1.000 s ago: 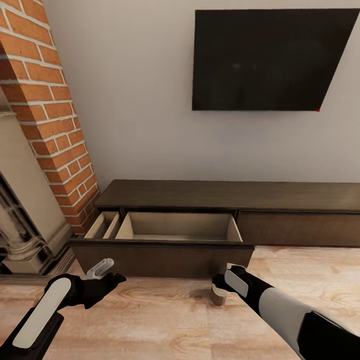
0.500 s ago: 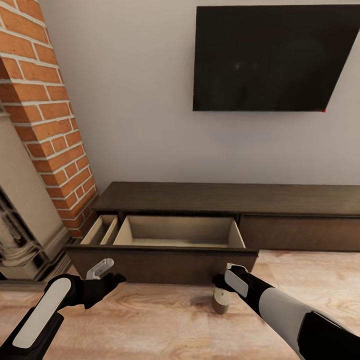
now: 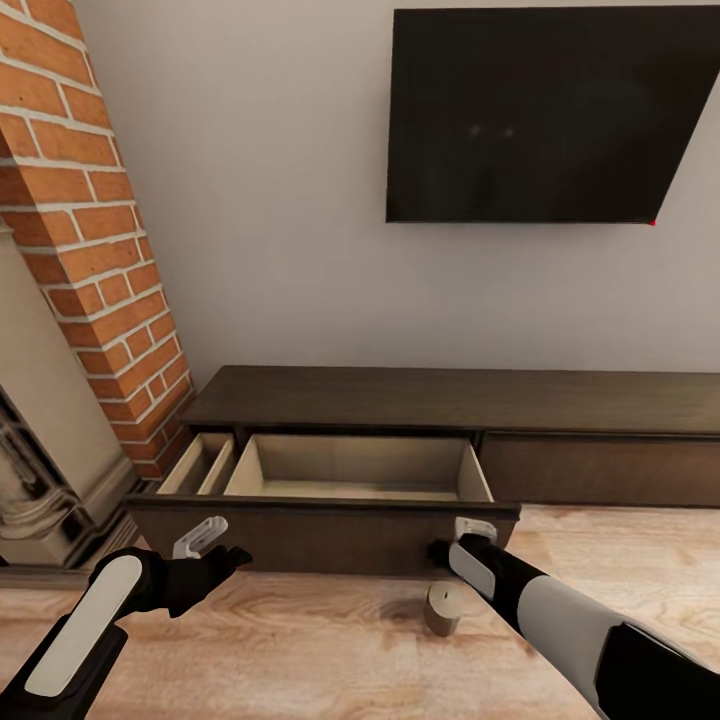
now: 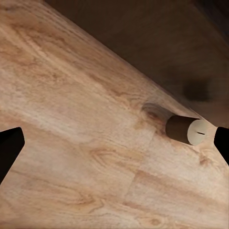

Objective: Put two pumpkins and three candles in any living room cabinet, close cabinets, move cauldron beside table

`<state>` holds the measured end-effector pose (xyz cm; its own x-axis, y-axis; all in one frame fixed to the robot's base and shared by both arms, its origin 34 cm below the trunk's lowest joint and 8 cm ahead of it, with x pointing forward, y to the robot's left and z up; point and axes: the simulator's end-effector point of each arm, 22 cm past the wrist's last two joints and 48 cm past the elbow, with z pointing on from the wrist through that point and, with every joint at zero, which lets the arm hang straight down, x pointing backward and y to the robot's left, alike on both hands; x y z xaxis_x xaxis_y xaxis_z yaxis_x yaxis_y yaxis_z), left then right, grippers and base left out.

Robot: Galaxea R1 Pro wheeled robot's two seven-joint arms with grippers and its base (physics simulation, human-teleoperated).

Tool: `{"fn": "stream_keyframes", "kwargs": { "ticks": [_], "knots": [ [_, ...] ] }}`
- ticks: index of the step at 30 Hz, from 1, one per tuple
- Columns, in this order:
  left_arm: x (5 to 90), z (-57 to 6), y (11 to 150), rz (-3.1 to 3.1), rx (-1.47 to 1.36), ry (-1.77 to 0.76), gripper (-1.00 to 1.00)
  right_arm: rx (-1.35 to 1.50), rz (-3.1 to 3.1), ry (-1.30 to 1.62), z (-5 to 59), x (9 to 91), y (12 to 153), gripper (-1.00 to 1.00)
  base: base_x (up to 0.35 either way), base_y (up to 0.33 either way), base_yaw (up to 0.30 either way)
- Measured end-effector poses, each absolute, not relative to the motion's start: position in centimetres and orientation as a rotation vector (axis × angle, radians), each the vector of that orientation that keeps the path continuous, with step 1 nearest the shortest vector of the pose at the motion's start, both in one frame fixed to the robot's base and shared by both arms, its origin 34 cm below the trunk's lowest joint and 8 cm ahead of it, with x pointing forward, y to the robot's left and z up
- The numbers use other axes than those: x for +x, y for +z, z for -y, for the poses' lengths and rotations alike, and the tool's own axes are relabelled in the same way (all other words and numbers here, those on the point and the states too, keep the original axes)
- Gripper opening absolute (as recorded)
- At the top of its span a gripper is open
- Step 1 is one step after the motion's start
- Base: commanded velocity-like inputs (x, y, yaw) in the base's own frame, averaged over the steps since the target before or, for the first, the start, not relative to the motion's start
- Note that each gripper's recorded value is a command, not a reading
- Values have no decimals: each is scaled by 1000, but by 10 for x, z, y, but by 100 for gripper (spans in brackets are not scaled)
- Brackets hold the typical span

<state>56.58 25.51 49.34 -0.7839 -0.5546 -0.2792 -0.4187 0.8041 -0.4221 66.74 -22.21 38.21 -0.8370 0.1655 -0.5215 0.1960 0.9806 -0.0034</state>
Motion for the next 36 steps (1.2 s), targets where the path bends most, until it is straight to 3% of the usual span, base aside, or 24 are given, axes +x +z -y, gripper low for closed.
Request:
{"fn": "stream_keyframes", "kwargs": {
  "ticks": [36],
  "knots": [
    [559, -264, 468, -2599, -736, -488, 100, 208, -2521, -123, 230, 670, 359, 100, 24, 0, 0]
  ]
}}
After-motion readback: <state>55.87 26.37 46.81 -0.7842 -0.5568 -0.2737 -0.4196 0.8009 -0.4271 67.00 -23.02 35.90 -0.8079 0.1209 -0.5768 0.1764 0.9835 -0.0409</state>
